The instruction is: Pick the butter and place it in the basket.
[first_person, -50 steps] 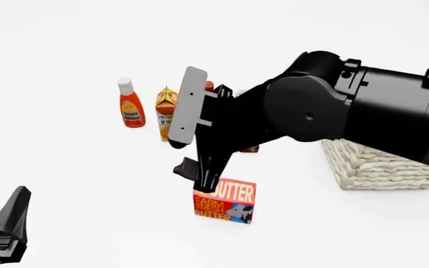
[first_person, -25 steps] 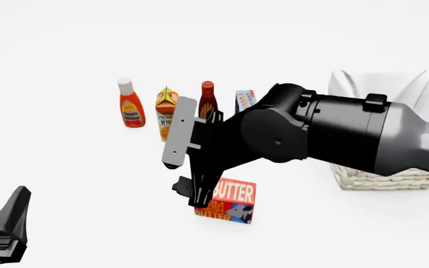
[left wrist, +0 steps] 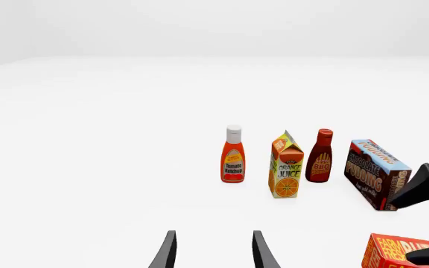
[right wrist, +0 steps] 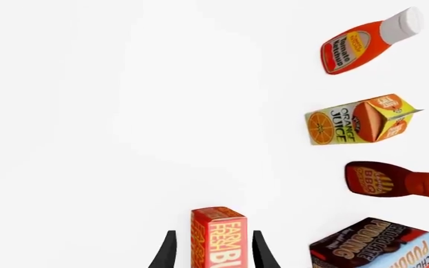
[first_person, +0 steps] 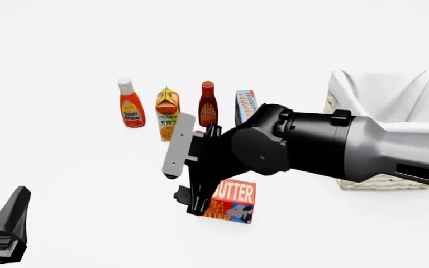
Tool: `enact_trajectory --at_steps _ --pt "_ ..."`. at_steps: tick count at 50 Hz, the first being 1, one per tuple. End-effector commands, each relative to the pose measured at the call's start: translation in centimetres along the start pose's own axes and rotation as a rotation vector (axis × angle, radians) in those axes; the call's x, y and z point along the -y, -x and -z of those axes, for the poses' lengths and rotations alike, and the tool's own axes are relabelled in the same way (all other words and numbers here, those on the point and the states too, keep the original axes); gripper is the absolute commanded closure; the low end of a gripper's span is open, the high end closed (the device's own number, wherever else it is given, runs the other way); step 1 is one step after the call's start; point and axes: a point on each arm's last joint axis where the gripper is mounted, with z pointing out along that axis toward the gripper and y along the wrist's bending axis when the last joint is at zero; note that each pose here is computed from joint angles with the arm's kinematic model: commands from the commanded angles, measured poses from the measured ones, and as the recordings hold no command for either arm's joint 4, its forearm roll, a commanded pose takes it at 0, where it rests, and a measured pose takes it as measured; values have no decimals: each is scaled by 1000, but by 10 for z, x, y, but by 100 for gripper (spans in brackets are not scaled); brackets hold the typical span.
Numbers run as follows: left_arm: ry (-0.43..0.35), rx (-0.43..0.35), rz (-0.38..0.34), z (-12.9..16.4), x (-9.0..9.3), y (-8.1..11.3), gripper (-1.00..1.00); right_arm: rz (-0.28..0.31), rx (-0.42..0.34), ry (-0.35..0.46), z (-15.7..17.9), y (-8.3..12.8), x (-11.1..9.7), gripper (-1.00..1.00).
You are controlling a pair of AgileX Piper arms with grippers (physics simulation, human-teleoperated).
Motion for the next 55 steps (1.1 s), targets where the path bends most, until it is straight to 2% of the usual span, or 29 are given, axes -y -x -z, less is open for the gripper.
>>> enact_trajectory --at_steps 1,29,39,55 --pt "0 0 0 0 0 0 -100 -21 -16 -2 -14 -8 2 -100" --pt "0 0 0 0 0 0 -100 -67 -63 -24 -38 -31 19 -100" --pt "0 0 0 0 0 0 -100 -71 -75 -10 -49 -37 11 -100" --pt "0 0 0 0 0 0 -100 -88 -99 -11 -65 -47 16 -100"
